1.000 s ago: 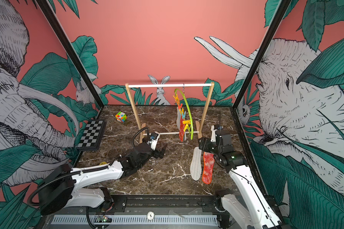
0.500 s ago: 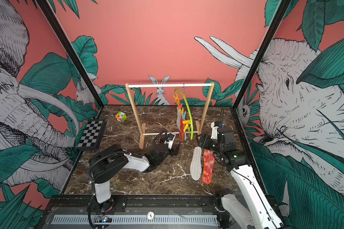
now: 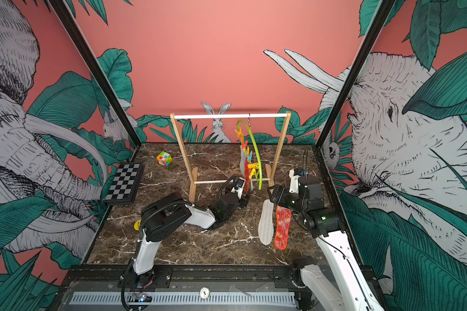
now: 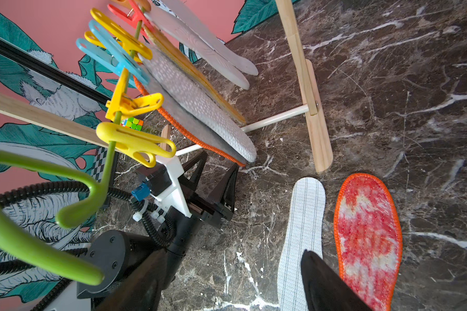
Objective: Take the shoe insoles off the hanger
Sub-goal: Remove the insole from the hanger.
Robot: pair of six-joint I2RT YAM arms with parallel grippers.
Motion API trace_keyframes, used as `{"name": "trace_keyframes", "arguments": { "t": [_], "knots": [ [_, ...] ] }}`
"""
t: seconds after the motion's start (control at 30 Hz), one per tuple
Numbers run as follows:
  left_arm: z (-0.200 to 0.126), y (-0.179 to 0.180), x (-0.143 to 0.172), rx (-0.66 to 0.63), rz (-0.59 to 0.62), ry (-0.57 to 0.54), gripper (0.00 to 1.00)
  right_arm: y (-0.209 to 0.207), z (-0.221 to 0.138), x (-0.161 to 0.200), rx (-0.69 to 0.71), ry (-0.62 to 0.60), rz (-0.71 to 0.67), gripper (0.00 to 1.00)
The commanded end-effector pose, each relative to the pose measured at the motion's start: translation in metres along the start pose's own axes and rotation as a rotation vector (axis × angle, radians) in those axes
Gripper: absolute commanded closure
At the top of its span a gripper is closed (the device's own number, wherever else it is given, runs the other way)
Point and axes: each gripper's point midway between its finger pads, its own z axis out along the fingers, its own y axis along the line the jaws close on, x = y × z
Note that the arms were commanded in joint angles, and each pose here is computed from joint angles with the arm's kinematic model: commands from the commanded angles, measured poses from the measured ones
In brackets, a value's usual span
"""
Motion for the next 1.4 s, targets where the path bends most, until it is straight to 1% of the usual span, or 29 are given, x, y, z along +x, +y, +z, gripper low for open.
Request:
{"name": "trace_keyframes", "arguments": {
  "t": [0.0, 0.33, 0.57, 0.73, 0.87, 1.0, 1.2, 1.37],
  "knots": [
    [0.005, 0.003, -0.005, -0.044, 0.002, 0.002, 0.21, 0.010, -0.008, -0.009, -0.034, -0.027, -0.019, 0.21],
    [0.017, 0.004, 0.008, -0.092, 0.013, 0.037, 0.22, 0.011, -0.009, -0.011, -0.039, -0.023, -0.019, 0.20],
    [0.024, 0.008, 0.020, -0.139, -0.003, 0.058, 0.23, 0.010, -0.008, -0.010, -0.045, -0.013, -0.010, 0.19],
    [0.032, 0.006, 0.024, -0.156, -0.030, 0.058, 0.26, 0.013, -0.010, -0.010, -0.058, -0.009, -0.004, 0.19],
    [0.033, 0.008, 0.022, -0.175, -0.044, 0.049, 0.31, 0.012, -0.009, -0.007, -0.063, -0.002, 0.005, 0.19],
    [0.028, 0.019, 0.018, -0.210, -0.055, 0.035, 0.41, 0.013, -0.007, -0.006, -0.073, 0.005, 0.017, 0.19],
    [0.016, 0.035, 0.011, -0.226, -0.052, 0.020, 0.64, 0.014, -0.002, -0.007, -0.093, 0.000, 0.051, 0.19],
    [0.004, 0.048, 0.006, -0.249, -0.059, 0.008, 0.80, 0.015, 0.006, -0.007, -0.112, 0.011, 0.092, 0.20]
  ]
}}
